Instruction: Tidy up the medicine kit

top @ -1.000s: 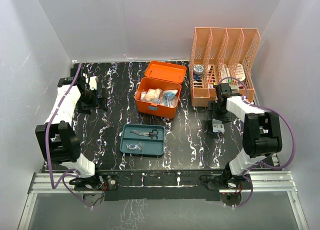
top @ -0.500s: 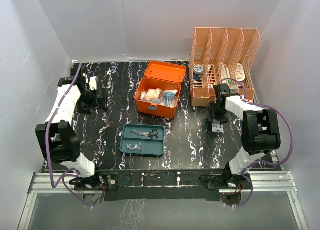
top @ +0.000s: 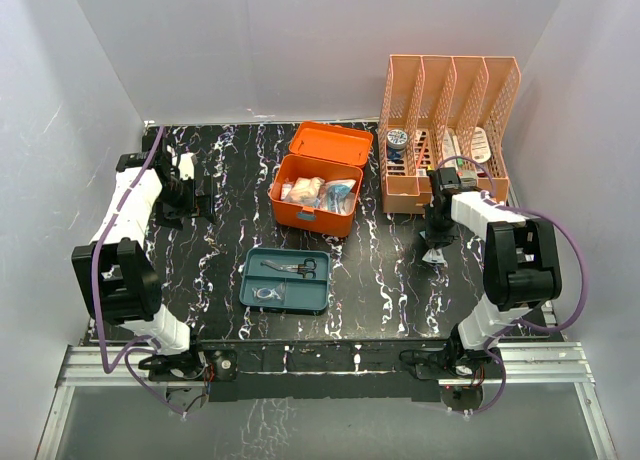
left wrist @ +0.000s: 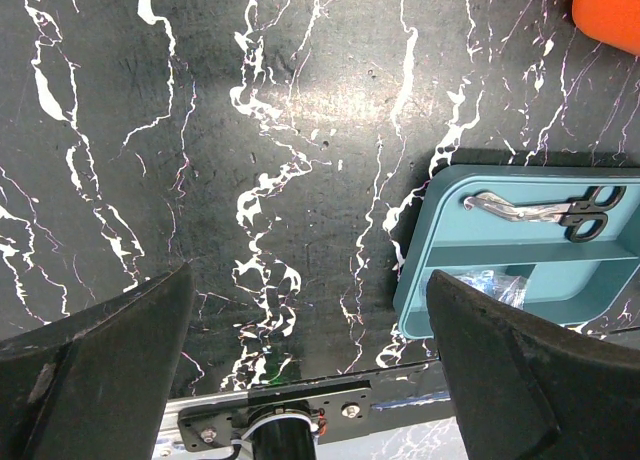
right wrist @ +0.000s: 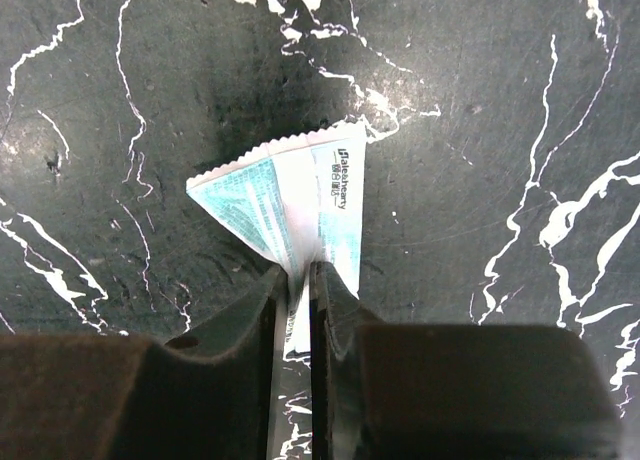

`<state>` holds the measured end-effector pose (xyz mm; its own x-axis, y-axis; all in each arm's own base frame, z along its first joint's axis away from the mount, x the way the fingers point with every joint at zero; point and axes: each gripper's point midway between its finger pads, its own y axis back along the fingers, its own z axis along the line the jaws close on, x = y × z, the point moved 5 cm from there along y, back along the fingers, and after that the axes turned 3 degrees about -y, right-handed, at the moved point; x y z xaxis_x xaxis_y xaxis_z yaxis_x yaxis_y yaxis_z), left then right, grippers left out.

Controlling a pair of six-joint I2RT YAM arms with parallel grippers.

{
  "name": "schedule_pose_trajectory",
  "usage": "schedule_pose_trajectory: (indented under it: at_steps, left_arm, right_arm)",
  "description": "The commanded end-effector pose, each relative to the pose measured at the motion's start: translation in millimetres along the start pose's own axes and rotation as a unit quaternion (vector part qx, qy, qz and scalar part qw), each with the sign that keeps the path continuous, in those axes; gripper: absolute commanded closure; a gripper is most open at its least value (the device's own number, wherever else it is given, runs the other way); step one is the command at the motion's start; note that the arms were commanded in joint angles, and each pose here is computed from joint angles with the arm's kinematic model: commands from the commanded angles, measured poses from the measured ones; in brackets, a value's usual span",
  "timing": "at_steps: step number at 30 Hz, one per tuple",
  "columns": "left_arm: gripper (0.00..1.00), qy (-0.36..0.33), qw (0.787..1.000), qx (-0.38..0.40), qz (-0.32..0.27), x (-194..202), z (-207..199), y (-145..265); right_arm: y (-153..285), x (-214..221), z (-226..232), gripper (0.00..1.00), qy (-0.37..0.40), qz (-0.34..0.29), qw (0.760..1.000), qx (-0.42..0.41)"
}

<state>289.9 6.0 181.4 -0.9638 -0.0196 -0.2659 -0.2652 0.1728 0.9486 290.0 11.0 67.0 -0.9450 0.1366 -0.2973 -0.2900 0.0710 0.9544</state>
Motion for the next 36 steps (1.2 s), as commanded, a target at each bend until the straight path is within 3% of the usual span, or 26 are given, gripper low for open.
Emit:
schedule_pose_trajectory:
  at_steps: [1, 9, 17, 25, 36]
  left_arm:
    - [0.01, 0.005, 1.0, 0.008, -0.004, -4.0, -2.2, 7.2]
    - [0.01, 0.007, 1.0, 0.008, -0.003, -3.5, -2.4, 7.2]
    - [0.01, 0.015, 1.0, 0.014, -0.002, 1.9, -4.8, 5.8]
    - [0.01, 0.009, 1.0, 0.018, 0.001, 5.1, -5.2, 4.9]
    - [0.01, 0.008, 1.0, 0.024, 0.003, 10.8, -6.7, 3.6]
  right_arm:
    - [28.9, -22.4, 0.4, 0.9, -0.01, -0.048, 0.999, -0.009]
    - [113.1, -68.9, 37.3, 0.98, 0.045, -0.135, 0.987, -0.081]
    - [199.8, -94.5, 141.5, 1.0, 0.184, -0.221, 0.942, -0.173]
    - [204.7, -5.6, 261.1, 0.99, 0.416, -0.193, 0.856, -0.237]
    - [197.3, 92.5, 291.7, 1.0, 0.561, -0.145, 0.77, -0.268]
